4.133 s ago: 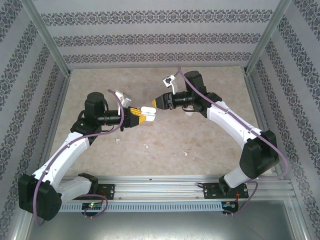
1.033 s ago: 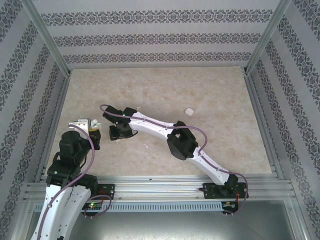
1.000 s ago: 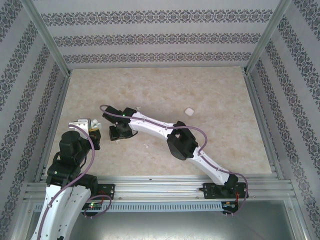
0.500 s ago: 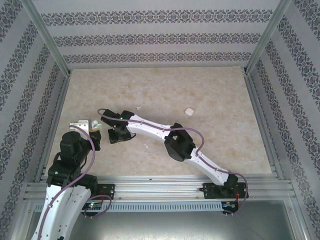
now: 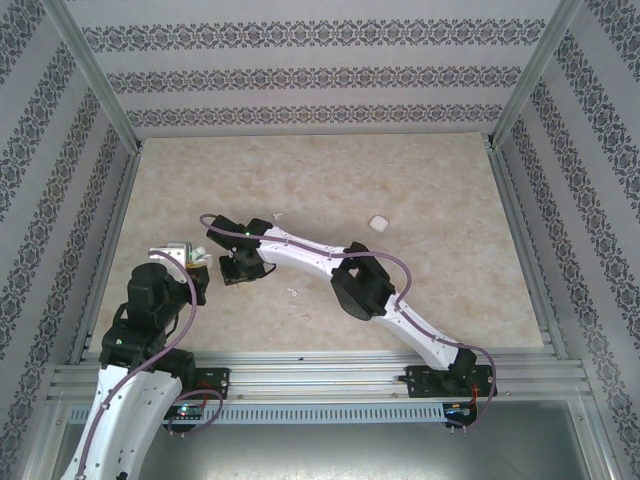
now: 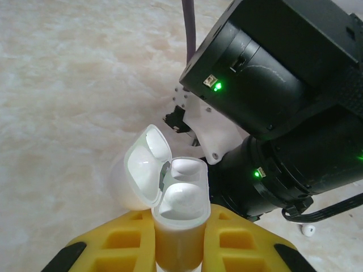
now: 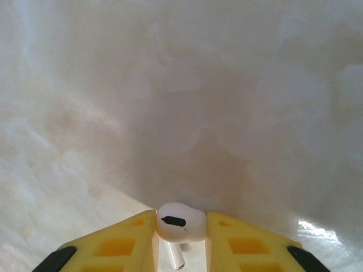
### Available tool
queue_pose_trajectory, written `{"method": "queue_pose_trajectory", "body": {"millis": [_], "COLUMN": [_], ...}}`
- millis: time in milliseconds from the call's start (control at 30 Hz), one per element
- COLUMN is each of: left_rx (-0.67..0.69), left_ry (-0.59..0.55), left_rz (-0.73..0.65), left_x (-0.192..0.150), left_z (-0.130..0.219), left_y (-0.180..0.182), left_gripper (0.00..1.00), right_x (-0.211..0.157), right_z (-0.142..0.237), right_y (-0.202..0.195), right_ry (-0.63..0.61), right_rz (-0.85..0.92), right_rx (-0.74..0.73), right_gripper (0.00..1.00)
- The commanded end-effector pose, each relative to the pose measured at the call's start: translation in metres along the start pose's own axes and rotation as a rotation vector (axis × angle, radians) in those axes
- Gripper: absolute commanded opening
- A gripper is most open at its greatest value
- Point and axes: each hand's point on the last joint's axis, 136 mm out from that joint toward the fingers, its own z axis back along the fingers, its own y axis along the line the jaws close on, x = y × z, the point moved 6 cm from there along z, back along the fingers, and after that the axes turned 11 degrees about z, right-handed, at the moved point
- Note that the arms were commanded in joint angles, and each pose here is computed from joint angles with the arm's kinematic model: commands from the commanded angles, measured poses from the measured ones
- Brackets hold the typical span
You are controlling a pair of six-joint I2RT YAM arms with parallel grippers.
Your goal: Insert wireless bluetooth earbuds into charging case
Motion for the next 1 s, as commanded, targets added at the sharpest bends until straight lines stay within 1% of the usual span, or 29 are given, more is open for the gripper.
{"method": "queue_pose_trajectory", "body": {"millis": [0, 167, 233, 367, 433, 533, 633, 700, 867, 967], "left_rx": [-0.097, -0.286, -0.335, -0.423, -0.502, -0.628, -0.697, -0.733, -0.818, -0.862], "left_ry": [-0.026, 0.017, 0.034, 0.046, 0.039, -0.001, -0.061, -0.08, -0.089, -0.088], "left_rz": [-0.02, 0.027, 0.044, 0.063, 0.053, -0.016, -0.073, -0.089, -0.128, -0.215], "left_x": [0.005, -0.001, -0.001, 0.0, 0.002, 0.007, 0.014, 0.017, 0.028, 0.032], "left_z": [-0.003, -0.015, -0.02, -0.027, -0.029, -0.025, -0.022, -0.022, -0.026, -0.027], "left_y": [-0.01, -0.029, -0.034, -0.043, -0.052, -0.067, -0.076, -0.081, -0.101, -0.121], "left_gripper": [0.06, 0.06, 0.05, 0.06, 0.06, 0.05, 0.04, 0.02, 0.01, 0.01], "right_x": [0.002, 0.002, -0.002, -0.006, -0.009, -0.012, -0.015, -0.018, -0.028, -0.036], "right_z": [0.012, 0.038, 0.048, 0.071, 0.085, 0.112, 0.141, 0.161, 0.207, 0.235], "right_y": [-0.026, -0.066, -0.084, -0.107, -0.115, -0.117, -0.115, -0.113, -0.107, -0.096], "right_ry": [-0.024, -0.084, -0.108, -0.175, -0.211, -0.273, -0.346, -0.397, -0.569, -0.684], "right_rz": [-0.02, -0.078, -0.097, -0.114, -0.119, -0.102, -0.078, -0.067, -0.047, 0.007], "right_rx": [-0.032, -0.061, -0.083, -0.104, -0.119, -0.137, -0.145, -0.146, -0.123, -0.095], "right_gripper": [0.25, 0.24, 0.24, 0.23, 0.23, 0.23, 0.23, 0.23, 0.23, 0.23]}}
